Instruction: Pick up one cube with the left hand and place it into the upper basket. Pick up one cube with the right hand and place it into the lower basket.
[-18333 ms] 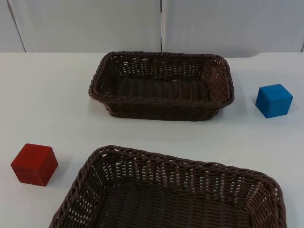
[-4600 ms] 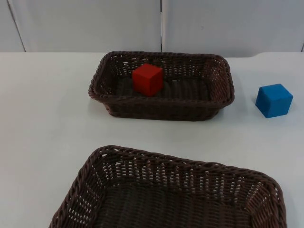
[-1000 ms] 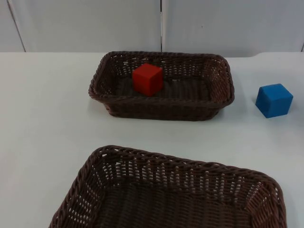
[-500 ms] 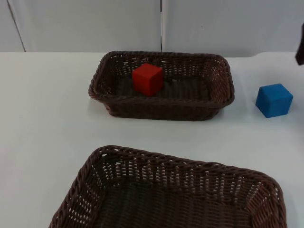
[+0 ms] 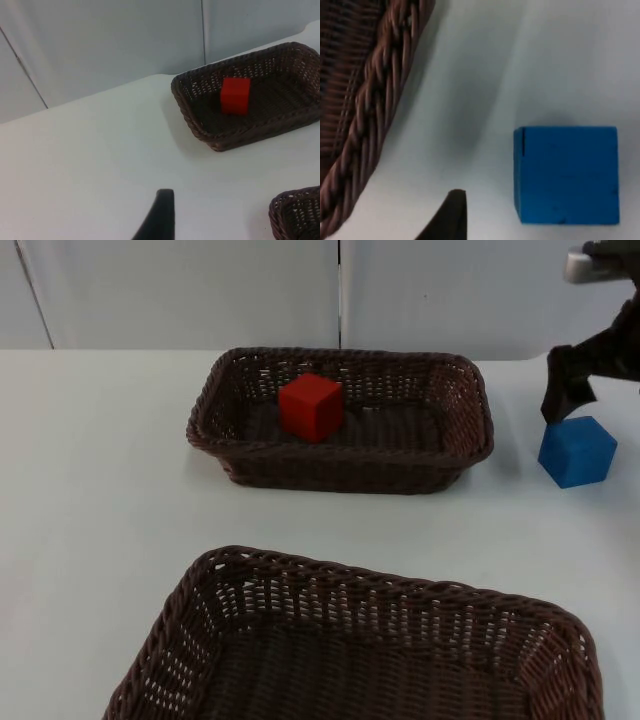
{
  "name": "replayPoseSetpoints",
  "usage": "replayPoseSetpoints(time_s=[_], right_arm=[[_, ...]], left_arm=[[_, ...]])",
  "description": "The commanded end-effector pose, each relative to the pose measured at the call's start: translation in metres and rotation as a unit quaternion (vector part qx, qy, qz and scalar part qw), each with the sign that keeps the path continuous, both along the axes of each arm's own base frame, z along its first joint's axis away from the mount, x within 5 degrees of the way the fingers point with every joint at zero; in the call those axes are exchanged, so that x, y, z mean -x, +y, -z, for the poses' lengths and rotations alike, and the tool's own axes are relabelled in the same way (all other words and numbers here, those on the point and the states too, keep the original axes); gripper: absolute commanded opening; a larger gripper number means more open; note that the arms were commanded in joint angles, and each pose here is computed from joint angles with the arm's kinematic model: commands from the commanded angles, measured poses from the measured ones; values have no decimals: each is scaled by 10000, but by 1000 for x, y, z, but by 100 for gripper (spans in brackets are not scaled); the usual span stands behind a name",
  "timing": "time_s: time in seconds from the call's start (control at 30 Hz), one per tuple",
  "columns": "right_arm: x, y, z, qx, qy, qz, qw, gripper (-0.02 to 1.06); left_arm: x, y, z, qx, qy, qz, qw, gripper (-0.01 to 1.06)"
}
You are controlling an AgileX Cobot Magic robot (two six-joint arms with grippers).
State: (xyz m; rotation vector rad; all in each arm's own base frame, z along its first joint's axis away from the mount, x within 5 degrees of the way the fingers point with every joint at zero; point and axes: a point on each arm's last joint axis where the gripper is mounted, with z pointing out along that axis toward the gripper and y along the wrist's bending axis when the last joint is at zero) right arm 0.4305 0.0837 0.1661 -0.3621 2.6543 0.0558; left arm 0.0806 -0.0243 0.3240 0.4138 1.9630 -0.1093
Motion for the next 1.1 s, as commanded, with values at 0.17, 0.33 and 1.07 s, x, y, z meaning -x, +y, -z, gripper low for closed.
replayPoseSetpoints(time_s=[0.17, 0.33, 1.07], right_arm=[[-10, 1, 10, 77, -319, 118, 9994, 105], [-16, 1, 25, 8, -405, 250, 9989, 105], [-20, 3, 74, 2, -147, 275, 9995, 86]], left_arm=[[1, 1, 0, 25, -28, -31, 10000, 83], [1, 1, 0, 25, -28, -31, 10000, 83], [1, 1, 0, 9, -44, -36, 10000, 83]])
